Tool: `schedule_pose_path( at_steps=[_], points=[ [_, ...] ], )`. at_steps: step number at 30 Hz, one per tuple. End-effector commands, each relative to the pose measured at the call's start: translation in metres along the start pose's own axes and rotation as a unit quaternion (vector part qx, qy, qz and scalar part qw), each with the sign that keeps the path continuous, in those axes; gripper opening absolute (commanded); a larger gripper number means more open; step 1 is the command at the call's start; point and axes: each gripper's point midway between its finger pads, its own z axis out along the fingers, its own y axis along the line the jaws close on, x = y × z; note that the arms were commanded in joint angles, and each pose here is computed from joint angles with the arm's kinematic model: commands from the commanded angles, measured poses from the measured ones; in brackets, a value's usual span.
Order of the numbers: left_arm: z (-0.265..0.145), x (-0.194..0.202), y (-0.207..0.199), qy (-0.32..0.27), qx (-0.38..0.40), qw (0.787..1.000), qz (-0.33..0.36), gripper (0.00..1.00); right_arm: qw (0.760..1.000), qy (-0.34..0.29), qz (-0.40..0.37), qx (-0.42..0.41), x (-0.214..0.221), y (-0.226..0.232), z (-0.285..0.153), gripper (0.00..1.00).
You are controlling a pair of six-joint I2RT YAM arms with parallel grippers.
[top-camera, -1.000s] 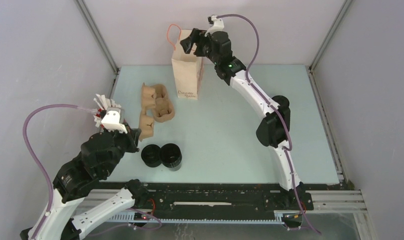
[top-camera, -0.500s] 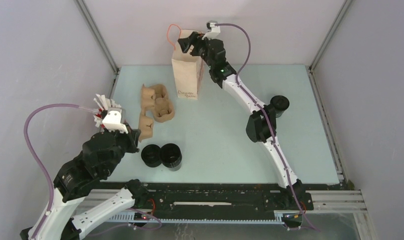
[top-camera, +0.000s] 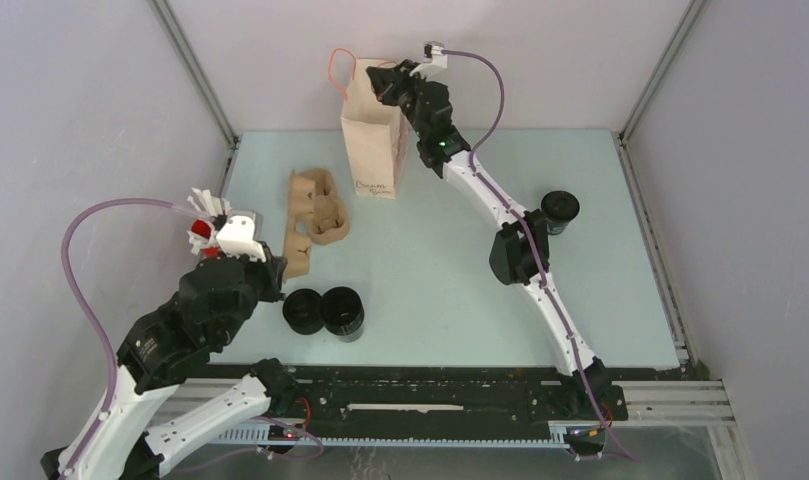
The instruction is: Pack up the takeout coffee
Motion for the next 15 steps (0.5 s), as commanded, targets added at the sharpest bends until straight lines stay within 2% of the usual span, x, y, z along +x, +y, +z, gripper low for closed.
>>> schedule_pose_path(
  at_steps=[1, 4, 9, 15],
  points=[
    [-0.003, -0.023, -0.002, -0.032, -0.002, 0.999, -0.021, 0.00, 0.997, -0.054, 0.020, -0.042, -0.059, 0.042, -0.001, 0.06],
    [-0.004, -0.026, -0.004, -0.034, 0.001, 0.999, -0.028, 0.00, 0.997, -0.038, 0.018, -0.057, -0.083, 0.064, -0.010, 0.00],
    [-0.014, -0.038, -0.009, -0.050, 0.026, 0.997, -0.052, 0.00, 0.995, 0.030, 0.032, -0.089, -0.119, 0.103, -0.044, 0.00],
    [-0.032, -0.060, -0.022, -0.069, 0.080, 0.992, -0.064, 0.00, 0.980, 0.127, 0.072, -0.134, -0.145, 0.139, -0.111, 0.00]
  ],
)
